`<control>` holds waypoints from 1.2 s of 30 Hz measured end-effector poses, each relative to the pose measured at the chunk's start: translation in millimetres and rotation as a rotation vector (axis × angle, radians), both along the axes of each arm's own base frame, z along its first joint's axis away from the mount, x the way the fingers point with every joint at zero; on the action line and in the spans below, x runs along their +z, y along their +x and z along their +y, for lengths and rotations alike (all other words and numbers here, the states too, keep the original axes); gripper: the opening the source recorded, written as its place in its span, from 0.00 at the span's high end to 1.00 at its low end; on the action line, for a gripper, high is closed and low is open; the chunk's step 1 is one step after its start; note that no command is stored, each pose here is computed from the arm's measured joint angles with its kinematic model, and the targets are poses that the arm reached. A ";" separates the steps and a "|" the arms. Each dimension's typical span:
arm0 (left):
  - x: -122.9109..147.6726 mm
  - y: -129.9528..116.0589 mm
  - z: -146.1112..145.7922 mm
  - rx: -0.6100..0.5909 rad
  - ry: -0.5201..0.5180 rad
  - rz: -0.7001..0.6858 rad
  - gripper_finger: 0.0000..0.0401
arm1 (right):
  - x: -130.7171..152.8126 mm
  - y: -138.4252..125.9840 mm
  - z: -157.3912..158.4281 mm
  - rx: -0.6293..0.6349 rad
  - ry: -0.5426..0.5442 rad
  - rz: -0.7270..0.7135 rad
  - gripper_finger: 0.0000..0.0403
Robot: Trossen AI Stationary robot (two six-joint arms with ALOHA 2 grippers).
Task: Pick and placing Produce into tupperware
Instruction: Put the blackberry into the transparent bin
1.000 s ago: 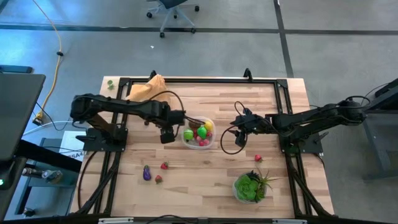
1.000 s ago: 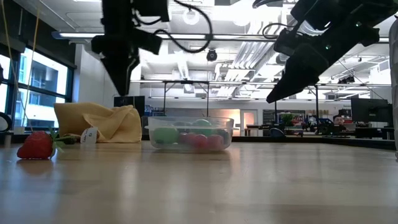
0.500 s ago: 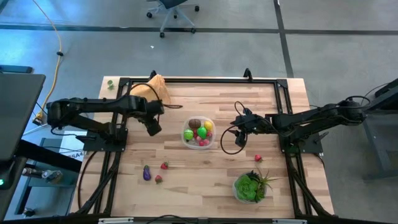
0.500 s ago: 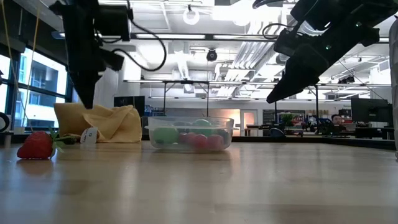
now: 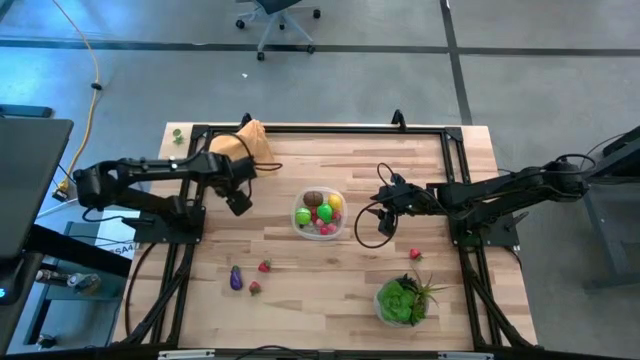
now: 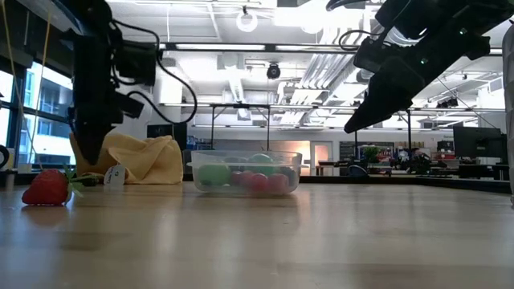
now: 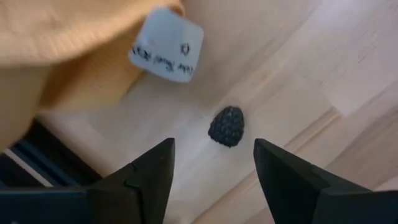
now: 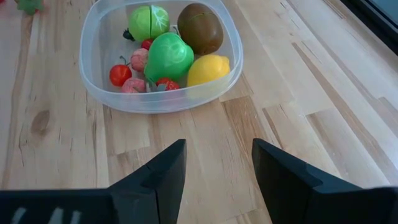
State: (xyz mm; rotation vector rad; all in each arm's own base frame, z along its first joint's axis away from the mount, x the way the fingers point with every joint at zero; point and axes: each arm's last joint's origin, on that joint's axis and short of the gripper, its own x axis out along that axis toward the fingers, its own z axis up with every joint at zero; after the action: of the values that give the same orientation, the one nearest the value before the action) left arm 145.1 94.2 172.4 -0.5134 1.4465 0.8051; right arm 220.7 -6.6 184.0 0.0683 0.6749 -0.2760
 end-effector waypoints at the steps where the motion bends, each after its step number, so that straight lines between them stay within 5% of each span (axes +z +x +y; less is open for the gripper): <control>1: -2.4 -1.4 -0.6 0.001 -0.007 0.004 0.47 | 0.0 0.0 0.0 0.000 0.000 0.000 0.56; 36: -27.8 -4.0 -1.6 -0.139 0.037 -0.041 0.46 | 0.0 0.0 -0.1 -0.001 0.000 0.000 0.56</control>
State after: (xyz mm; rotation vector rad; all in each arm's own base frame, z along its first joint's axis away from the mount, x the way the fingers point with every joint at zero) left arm 141.1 92.6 144.6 -0.3951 1.4105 0.7055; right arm 220.7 -6.7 184.0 0.0682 0.6748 -0.2766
